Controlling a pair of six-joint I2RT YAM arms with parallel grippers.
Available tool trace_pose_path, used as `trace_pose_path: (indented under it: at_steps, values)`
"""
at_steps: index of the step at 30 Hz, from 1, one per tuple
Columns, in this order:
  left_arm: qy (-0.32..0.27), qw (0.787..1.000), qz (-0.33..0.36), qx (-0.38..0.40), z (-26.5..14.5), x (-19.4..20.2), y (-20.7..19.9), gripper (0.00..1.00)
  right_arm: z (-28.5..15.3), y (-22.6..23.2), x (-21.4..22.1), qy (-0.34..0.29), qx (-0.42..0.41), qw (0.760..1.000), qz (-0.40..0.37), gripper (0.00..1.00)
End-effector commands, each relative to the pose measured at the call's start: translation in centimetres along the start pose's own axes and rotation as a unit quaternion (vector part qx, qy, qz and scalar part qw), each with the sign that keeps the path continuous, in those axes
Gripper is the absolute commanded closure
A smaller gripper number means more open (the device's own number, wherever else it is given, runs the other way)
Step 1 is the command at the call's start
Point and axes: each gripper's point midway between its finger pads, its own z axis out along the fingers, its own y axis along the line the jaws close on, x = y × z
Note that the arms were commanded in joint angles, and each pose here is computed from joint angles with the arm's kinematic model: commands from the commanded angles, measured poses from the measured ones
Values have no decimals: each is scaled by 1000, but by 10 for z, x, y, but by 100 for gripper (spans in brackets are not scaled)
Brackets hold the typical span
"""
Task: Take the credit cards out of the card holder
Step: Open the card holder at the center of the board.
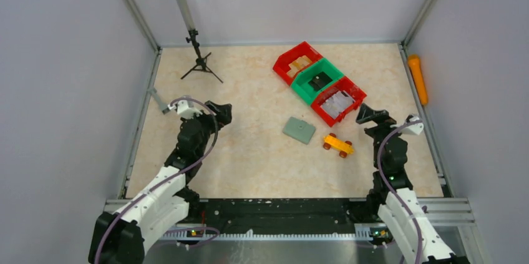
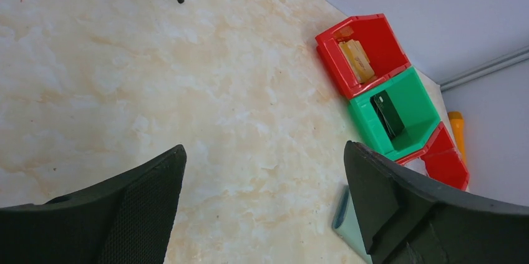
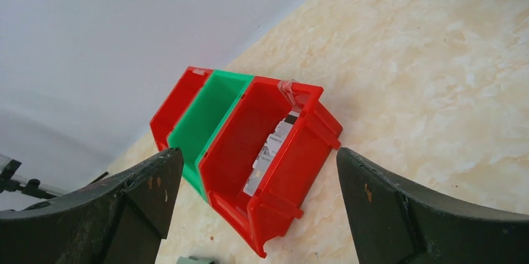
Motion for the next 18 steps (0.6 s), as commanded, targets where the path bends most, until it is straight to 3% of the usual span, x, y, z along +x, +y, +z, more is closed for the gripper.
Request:
trace_pose_path:
  at_steps: [1,9,13,18]
  values:
    - [-7,999,7,45,4,-11,-24,1,3,22,-14,-10,-33,999,12,4]
    - [63,992,28,103,14,18,-45,2,11,42,6,38,-85,996,-13,4]
    - [111,986,33,118,19,43,-47,5,12,84,37,119,-196,972,-46,5]
    - [161,979,26,121,18,71,-44,2,14,116,88,201,-228,944,-132,8]
